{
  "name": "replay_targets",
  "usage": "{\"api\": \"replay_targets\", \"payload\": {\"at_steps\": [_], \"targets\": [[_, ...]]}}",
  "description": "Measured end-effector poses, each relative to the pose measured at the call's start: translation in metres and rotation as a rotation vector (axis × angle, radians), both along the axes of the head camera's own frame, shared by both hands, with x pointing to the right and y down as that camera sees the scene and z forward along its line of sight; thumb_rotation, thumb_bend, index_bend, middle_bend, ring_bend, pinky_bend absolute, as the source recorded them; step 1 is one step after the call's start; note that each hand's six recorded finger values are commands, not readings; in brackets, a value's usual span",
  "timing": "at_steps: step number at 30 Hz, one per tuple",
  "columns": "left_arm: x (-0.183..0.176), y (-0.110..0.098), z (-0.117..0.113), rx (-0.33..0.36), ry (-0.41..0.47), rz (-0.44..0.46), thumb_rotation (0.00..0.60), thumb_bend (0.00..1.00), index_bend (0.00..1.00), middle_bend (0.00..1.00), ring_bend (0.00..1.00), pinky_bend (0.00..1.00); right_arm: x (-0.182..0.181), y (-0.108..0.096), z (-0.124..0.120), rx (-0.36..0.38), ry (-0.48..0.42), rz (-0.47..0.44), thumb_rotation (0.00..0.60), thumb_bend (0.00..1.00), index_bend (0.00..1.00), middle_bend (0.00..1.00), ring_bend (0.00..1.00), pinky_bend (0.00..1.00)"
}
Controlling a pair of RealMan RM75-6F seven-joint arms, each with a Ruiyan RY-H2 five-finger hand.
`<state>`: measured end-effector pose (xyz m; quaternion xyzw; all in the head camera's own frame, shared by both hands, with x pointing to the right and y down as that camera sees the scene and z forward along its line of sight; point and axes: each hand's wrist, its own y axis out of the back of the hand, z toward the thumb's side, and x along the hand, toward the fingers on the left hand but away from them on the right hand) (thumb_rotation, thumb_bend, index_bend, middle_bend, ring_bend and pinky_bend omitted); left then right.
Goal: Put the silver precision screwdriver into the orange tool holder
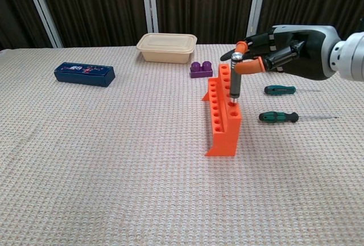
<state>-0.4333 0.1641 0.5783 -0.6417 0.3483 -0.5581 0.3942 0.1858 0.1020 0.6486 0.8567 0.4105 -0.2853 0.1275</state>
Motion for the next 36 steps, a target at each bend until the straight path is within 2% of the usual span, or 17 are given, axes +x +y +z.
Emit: {"api": "replay_targets", "payload": {"at_steps": [10,23,36], "targets": [[-0.002,0.001,0.003,-0.008,0.002,-0.005,0.6,0.18,0.0,0.0,0.0,0.0,-0.001,0.005,0.007,0.013,0.027,-0.007,0.6,0.41,0.64,0.22,0.0,0.0],[-0.001,0.0,0.005,-0.009,0.003,-0.004,0.6,0.18,0.0,0.0,0.0,0.0,0.001,-0.001,0.008,0.018,0.044,0.01,0.6,0.4,0.64,0.22,0.0,0.0],[-0.001,0.0,0.004,-0.008,0.002,-0.005,0.6,0.18,0.0,0.0,0.0,0.0,0.0,0.007,0.019,-0.017,0.042,0.014,0.6,0.4,0.64,0.22,0.0,0.0]]}}
